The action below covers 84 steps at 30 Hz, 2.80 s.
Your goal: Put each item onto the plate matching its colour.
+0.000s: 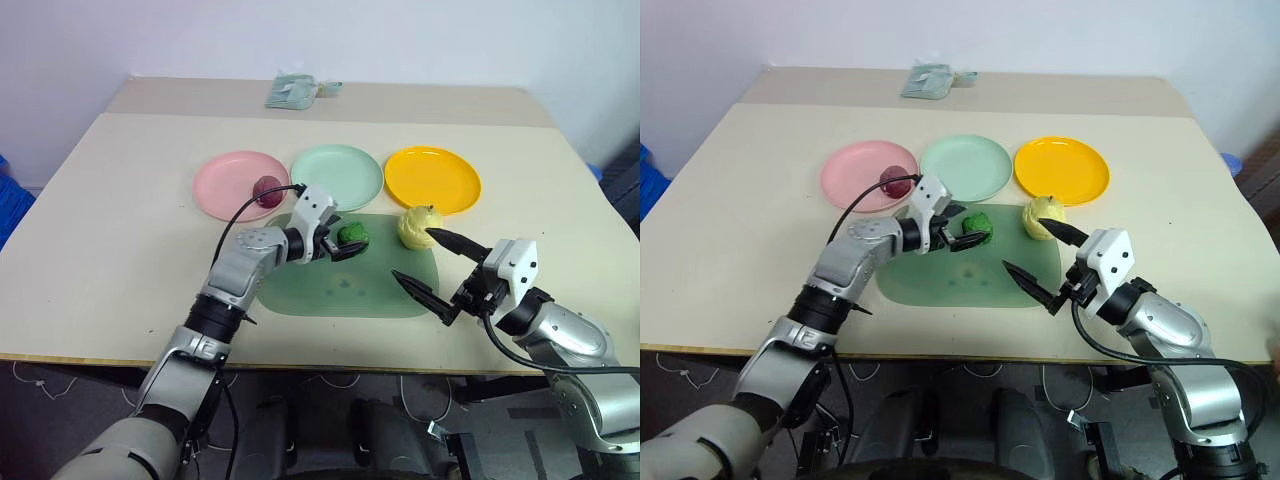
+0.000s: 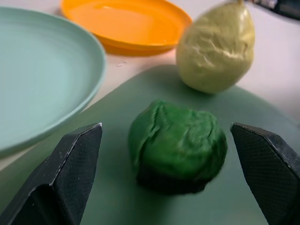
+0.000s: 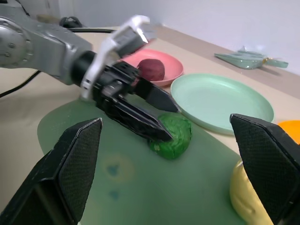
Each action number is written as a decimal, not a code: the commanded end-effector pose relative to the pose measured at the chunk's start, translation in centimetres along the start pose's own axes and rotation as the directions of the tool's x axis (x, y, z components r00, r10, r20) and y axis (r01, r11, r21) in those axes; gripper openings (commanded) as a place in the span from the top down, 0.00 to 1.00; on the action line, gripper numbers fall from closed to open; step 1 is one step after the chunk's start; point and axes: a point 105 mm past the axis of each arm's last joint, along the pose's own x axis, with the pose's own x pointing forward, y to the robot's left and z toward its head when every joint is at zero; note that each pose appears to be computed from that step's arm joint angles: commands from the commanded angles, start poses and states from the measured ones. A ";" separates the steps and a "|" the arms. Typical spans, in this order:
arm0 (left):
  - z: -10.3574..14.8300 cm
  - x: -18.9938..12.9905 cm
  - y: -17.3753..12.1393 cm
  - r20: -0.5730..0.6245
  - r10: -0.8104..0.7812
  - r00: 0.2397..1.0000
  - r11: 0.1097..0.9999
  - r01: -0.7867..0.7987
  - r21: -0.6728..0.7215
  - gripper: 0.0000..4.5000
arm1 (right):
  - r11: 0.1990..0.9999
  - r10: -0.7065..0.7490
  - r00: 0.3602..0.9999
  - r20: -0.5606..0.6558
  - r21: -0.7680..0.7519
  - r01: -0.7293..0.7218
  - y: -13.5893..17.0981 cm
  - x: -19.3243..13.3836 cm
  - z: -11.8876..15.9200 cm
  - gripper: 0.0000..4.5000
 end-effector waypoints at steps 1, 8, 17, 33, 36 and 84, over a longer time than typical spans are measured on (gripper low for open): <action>0.8 1.2 -0.1 -0.001 0.008 1.000 0.998 -0.007 0.062 0.12 | 0.999 -0.017 0.999 0.039 -0.049 0.019 0.1 -0.5 1.3 0.00; 2.1 1.7 1.0 0.061 0.080 0.995 0.997 -0.080 0.002 0.52 | 0.997 -0.048 0.998 0.028 -0.053 0.049 -0.1 -1.1 1.0 0.00; 9.4 1.8 7.6 0.206 0.352 0.913 0.919 -0.296 -0.261 0.01 | 0.996 -0.062 0.998 0.030 -0.063 0.064 -0.1 -1.0 1.3 0.00; 8.3 -1.5 5.6 0.445 0.126 0.887 0.991 -0.097 -0.089 0.01 | 0.986 -0.142 0.990 -0.015 -0.085 0.140 -1.8 1.0 0.0 0.00; 5.7 -5.9 3.1 0.432 -0.025 0.901 0.999 0.038 -0.021 0.01 | 0.979 -0.186 0.982 -0.036 -0.092 0.182 -3.1 1.8 -1.1 0.00; 2.5 -20.5 -8.9 0.178 -0.225 0.958 0.969 0.201 0.144 0.01 | 0.985 -0.148 0.988 -0.051 -0.093 0.142 -8.9 6.3 -3.8 0.00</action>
